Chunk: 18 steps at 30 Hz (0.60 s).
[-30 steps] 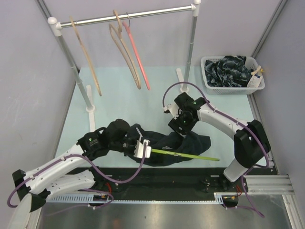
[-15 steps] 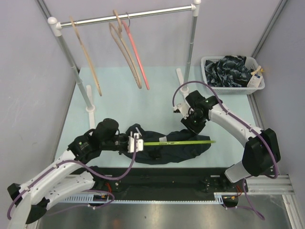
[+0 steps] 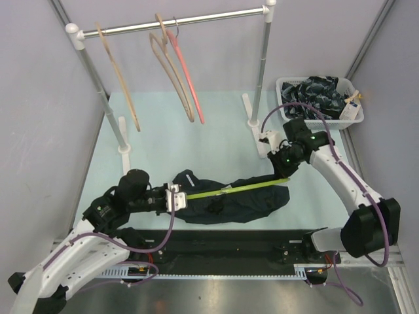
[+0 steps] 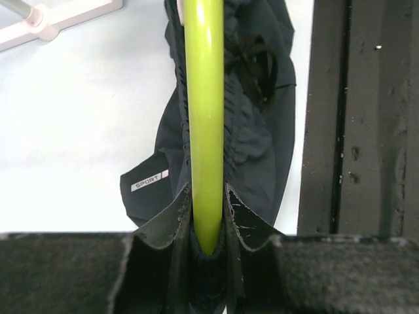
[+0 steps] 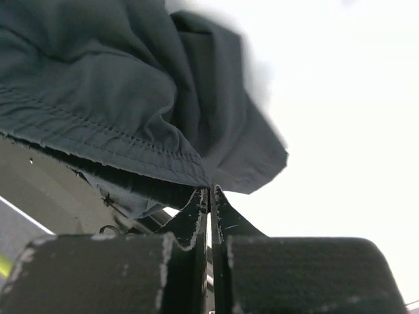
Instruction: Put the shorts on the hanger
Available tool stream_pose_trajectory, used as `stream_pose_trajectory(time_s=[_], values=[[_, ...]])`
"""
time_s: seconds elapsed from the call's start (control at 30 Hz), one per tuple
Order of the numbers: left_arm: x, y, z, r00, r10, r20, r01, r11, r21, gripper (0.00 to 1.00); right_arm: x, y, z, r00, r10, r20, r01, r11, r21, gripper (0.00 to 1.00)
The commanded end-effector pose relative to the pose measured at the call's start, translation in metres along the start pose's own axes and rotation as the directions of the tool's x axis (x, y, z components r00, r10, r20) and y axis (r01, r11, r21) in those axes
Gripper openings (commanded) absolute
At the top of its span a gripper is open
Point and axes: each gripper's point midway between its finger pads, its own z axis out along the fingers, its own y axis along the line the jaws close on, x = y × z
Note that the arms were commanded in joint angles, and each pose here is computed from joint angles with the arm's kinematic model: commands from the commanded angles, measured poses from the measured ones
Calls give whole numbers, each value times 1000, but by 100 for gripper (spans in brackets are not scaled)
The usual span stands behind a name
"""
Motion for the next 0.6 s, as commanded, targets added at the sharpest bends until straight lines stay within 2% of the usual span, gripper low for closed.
stream_pose_trajectory(time_s=[0.0,0.33,0.57], values=[[21,4,-10,994,-79,-80,74,995,-62,0,18,-46,-31,1000,6,2,-7,980,199,0],[52,21,-10,963,-151,-222,130,986,-107,0,40,-74,-65,997,49,52,-62,955,289,0],[73,20,-7,943,-106,-316,92,994,-59,0,38,-76,-76,996,14,86,-41,947,317,0]])
